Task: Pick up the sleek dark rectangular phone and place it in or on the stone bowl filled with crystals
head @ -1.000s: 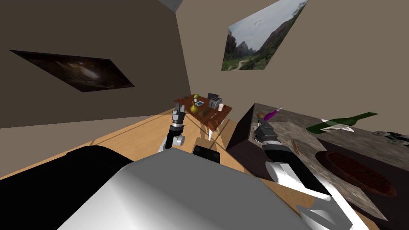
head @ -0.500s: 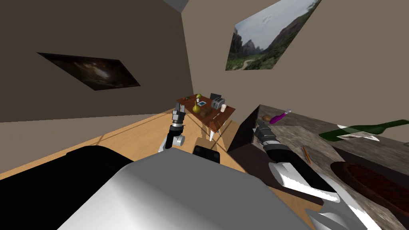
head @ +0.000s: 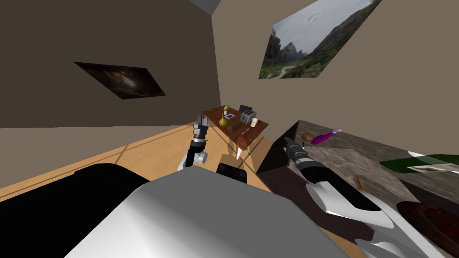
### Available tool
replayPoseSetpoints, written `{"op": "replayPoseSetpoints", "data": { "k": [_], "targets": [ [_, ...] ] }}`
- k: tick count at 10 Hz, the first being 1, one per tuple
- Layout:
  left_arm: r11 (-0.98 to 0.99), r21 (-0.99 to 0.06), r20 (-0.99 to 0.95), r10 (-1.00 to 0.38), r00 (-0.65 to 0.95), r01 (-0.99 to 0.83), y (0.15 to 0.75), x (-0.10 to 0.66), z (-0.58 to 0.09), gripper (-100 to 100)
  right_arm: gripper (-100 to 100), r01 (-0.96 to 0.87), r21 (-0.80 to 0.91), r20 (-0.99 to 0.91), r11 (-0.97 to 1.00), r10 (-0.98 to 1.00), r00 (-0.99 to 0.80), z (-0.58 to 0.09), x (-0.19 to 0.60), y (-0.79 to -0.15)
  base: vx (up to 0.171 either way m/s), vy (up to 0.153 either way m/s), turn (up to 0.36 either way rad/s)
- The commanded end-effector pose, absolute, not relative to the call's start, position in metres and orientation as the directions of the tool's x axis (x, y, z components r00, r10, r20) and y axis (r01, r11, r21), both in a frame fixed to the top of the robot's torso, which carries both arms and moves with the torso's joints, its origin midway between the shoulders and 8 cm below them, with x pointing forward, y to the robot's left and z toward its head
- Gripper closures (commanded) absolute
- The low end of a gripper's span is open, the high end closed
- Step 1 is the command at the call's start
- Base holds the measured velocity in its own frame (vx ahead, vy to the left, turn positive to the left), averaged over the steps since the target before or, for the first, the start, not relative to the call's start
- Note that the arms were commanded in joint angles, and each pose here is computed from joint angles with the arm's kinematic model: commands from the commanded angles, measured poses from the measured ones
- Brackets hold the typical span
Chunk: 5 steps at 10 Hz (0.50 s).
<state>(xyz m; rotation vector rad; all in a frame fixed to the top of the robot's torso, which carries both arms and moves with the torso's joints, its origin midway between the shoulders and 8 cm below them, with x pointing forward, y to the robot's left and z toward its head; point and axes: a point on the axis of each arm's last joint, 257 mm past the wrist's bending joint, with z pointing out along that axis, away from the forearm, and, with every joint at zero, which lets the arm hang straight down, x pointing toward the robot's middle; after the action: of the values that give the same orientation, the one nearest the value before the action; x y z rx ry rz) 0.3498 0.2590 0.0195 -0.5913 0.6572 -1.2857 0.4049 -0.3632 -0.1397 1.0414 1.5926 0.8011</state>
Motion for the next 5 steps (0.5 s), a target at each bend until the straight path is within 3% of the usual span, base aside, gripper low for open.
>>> {"op": "replayPoseSetpoints", "data": {
  "k": [1, 5],
  "targets": [
    [0.186, -0.722, -0.112, -0.982, 0.153, 0.666, 0.259, 0.35, 0.019, 0, -100, 0.286, 0.857, -0.407, 0.428, 0.904, -0.133, -0.153, 0.402, -0.365, 0.021, -0.024, 0.148],
    [0.186, -0.722, -0.112, -0.982, 0.153, 0.666, 0.259, 0.35, 0.019, 0, -100, 0.371, 0.813, -0.419, 0.449, 0.893, -0.162, -0.172, 0.394, -0.372, 0.013, -0.019, 0.095]
  ]
}}
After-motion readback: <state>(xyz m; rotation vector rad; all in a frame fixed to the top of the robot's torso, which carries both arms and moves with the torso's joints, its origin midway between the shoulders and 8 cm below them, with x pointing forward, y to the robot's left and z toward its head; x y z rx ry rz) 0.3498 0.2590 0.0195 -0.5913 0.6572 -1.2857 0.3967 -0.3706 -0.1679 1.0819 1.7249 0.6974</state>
